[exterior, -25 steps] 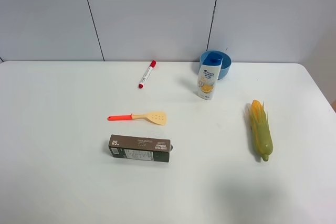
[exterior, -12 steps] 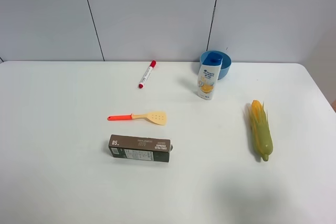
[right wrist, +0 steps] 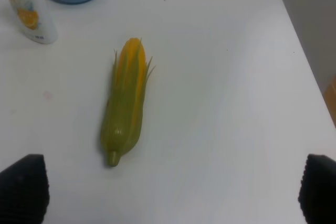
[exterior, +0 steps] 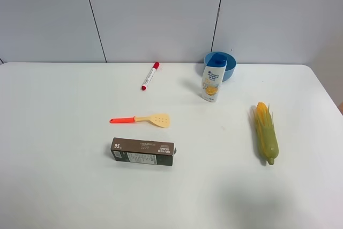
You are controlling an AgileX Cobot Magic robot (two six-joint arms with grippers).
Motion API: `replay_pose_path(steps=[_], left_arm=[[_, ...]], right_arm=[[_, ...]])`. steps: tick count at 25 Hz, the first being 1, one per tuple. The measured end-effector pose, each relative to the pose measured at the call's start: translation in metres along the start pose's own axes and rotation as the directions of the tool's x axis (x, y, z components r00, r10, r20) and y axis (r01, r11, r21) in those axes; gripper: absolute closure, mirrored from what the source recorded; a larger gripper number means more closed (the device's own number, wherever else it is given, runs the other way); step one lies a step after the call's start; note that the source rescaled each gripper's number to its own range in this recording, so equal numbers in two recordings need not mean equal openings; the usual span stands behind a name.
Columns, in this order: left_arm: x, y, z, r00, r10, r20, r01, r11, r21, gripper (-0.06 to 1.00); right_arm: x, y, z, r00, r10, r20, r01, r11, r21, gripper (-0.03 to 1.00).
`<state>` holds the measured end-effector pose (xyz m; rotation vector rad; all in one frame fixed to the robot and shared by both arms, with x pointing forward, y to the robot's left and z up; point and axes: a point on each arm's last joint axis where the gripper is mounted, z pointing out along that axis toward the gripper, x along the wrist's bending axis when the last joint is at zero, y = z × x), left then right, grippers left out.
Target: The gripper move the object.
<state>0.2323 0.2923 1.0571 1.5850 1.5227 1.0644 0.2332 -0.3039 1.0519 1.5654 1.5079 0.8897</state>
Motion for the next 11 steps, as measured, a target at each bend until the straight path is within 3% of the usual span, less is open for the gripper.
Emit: replay_pose_path(steps=[11], left_arm=[[0.0000,0.0000,0.0000,1.000,0.000,0.000,0.000,1.000,0.000,-0.06]], right_arm=[[0.0000,0.0000,0.0000,1.000,0.000,0.000,0.000,1.000,0.000,-0.03]])
